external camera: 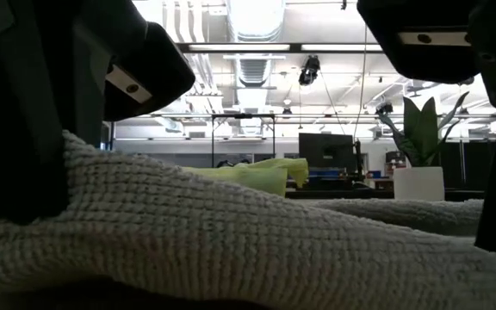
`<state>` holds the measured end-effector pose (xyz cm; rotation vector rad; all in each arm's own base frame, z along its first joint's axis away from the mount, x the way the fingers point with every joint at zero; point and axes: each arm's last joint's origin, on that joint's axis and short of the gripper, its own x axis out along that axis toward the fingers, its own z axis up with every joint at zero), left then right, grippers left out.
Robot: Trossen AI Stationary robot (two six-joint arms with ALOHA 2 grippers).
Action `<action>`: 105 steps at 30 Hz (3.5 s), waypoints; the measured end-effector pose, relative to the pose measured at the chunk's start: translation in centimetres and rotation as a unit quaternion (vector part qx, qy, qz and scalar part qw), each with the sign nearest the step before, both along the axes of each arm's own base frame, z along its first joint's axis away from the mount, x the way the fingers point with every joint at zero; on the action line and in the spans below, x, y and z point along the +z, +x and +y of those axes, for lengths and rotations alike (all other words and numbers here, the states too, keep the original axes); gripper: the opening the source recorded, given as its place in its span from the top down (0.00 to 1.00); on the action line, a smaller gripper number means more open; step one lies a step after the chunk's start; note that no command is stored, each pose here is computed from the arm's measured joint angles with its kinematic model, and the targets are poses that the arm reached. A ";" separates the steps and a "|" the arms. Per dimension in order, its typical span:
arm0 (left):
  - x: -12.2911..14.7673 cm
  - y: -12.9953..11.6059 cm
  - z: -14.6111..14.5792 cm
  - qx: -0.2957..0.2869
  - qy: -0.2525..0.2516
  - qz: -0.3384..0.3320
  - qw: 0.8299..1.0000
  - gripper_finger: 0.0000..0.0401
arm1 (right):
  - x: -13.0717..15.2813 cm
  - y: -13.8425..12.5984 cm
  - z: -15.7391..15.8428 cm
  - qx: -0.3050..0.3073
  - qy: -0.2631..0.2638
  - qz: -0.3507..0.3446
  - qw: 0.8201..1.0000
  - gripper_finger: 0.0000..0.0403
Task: Roll microfiber towels into tight, uniform cylinder then place into a basket
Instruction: Roll the gray towel
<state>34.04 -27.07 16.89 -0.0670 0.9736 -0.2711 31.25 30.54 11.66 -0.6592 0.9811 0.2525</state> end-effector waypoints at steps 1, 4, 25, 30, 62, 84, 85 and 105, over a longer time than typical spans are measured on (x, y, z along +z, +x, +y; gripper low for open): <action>0.0 0.0 0.0 0.000 0.000 0.000 1.000 1.00 | 0.0 0.1 -0.1 0.002 0.000 0.002 1.000 0.88; 0.0 0.0 0.0 -0.003 0.002 -0.001 1.000 1.00 | 0.0 0.3 -0.3 0.003 0.005 0.008 1.000 0.91; 2.2 -2.2 -1.5 -0.100 0.043 -0.036 0.993 1.00 | 1.1 4.4 -3.9 -0.001 0.268 0.147 0.952 0.98; 2.0 -2.7 -1.7 -0.102 0.039 -0.018 0.994 1.00 | 1.0 5.2 -4.5 0.034 0.306 0.152 0.939 0.98; 3.1 -6.9 -5.9 -0.185 0.318 -0.209 0.906 0.71 | -1.8 5.4 -12.2 -0.024 0.451 0.083 0.888 0.98; -2.1 -4.5 -5.4 -0.183 0.412 -0.184 0.873 0.74 | -3.0 4.1 -15.2 -0.062 0.580 0.015 0.812 0.98; -2.0 -4.5 -5.4 -0.182 0.412 -0.186 0.873 0.74 | -3.0 4.1 -15.2 -0.063 0.580 0.015 0.812 0.98; -3.1 -3.7 -3.3 -0.110 0.428 -0.144 0.885 0.74 | -3.4 3.4 -13.9 -0.066 0.554 0.018 0.830 0.98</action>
